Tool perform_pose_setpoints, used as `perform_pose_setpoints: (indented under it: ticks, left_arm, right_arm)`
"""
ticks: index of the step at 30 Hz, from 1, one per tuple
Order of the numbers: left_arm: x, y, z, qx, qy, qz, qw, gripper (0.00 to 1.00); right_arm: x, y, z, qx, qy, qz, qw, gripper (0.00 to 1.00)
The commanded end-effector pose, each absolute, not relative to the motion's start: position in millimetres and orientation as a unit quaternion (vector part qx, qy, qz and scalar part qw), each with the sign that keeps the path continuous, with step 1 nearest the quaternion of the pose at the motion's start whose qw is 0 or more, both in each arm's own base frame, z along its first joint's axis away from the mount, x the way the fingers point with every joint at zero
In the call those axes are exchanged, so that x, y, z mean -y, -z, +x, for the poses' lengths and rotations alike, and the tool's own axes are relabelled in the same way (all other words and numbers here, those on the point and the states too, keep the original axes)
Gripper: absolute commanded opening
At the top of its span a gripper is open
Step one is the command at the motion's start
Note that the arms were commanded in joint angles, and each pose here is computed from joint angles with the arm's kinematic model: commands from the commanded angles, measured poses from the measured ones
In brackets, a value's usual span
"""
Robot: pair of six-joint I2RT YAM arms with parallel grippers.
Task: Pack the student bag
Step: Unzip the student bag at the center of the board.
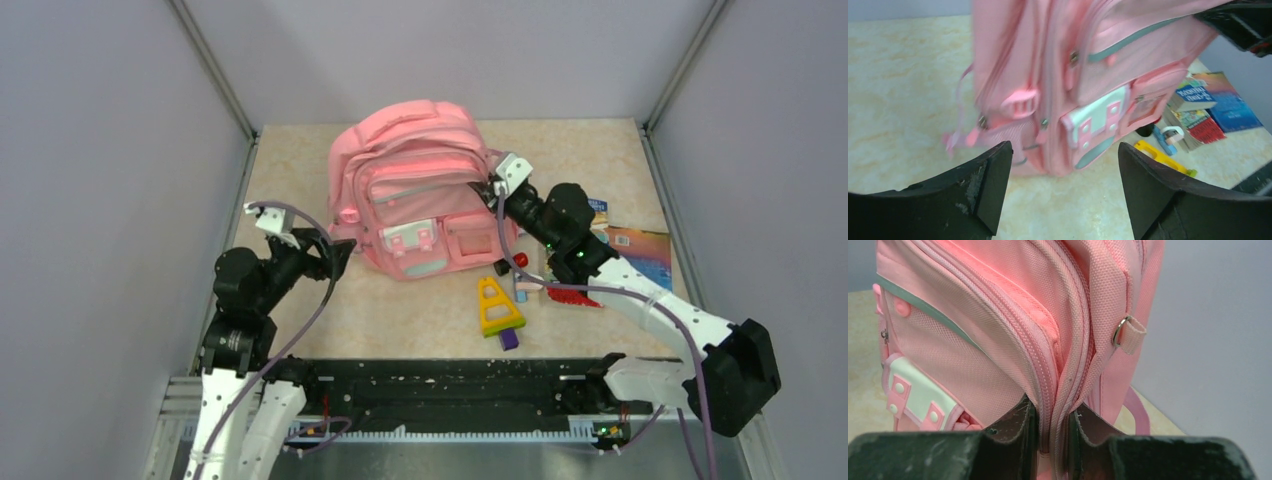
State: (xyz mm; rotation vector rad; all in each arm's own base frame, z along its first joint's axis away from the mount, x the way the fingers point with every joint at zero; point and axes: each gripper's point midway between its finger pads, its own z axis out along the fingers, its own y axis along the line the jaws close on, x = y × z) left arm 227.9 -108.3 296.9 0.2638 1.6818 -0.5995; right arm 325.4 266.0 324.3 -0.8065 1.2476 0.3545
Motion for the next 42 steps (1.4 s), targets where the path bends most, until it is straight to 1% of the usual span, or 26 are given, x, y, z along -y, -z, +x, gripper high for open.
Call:
perform_pose_setpoints:
  ticks: [1,3,5,9,13,15,16,18,21,24,28,32,35,39,40,42]
  left_arm:
    - [63,-264,235,-0.773,0.180,-0.027,0.607,0.83]
    - [55,-243,236,-0.795,0.167,-0.070,0.579,0.83]
    - [58,-222,240,-0.811,0.179,-0.097,0.548,0.81]
    - [56,-199,252,-0.823,0.181,-0.148,0.518,0.74]
    - [57,-199,266,-0.800,0.191,-0.153,0.548,0.69]
    - [57,-201,272,-0.788,0.187,-0.134,0.570,0.67]
    - [57,-201,274,-0.784,0.186,-0.123,0.579,0.64]
    - [62,-203,278,-0.774,0.192,-0.097,0.595,0.61]
    - [66,-202,284,-0.763,0.195,-0.070,0.613,0.59]
    - [74,-198,287,-0.766,0.202,-0.039,0.609,0.55]
    - [75,-195,288,-0.767,0.200,-0.032,0.609,0.52]
    - [80,-195,285,-0.762,0.211,-0.022,0.612,0.46]
    - [85,-192,283,-0.761,0.220,-0.011,0.610,0.41]
    - [93,-192,283,-0.761,0.228,0.003,0.607,0.39]
    - [93,-193,283,-0.761,0.227,0.004,0.608,0.37]
    - [93,-196,285,-0.759,0.225,0.005,0.611,0.29]
  right_arm:
    - [-237,-420,320,-0.461,-0.159,-0.334,0.807,0.00]
    - [-236,-422,318,-0.457,-0.164,-0.341,0.805,0.00]
    - [-237,-423,315,-0.455,-0.170,-0.351,0.800,0.00]
    - [-240,-426,303,-0.450,-0.195,-0.368,0.790,0.00]
    - [-240,-429,290,-0.449,-0.215,-0.378,0.781,0.00]
    - [-240,-429,284,-0.450,-0.224,-0.381,0.776,0.00]
    - [-240,-429,281,-0.448,-0.227,-0.383,0.775,0.00]
    - [-240,-428,277,-0.445,-0.232,-0.388,0.773,0.00]
    - [-241,-428,272,-0.442,-0.238,-0.397,0.768,0.00]
    - [-240,-428,272,-0.442,-0.239,-0.399,0.767,0.00]
    - [-243,-427,270,-0.435,-0.247,-0.407,0.765,0.00]
    - [-246,-424,270,-0.432,-0.254,-0.413,0.760,0.00]
    - [-246,-423,270,-0.431,-0.254,-0.415,0.760,0.00]
    - [-244,-420,266,-0.424,-0.254,-0.418,0.762,0.00]
    - [-244,-420,265,-0.421,-0.255,-0.419,0.763,0.00]
    - [-244,-419,262,-0.417,-0.258,-0.421,0.763,0.00]
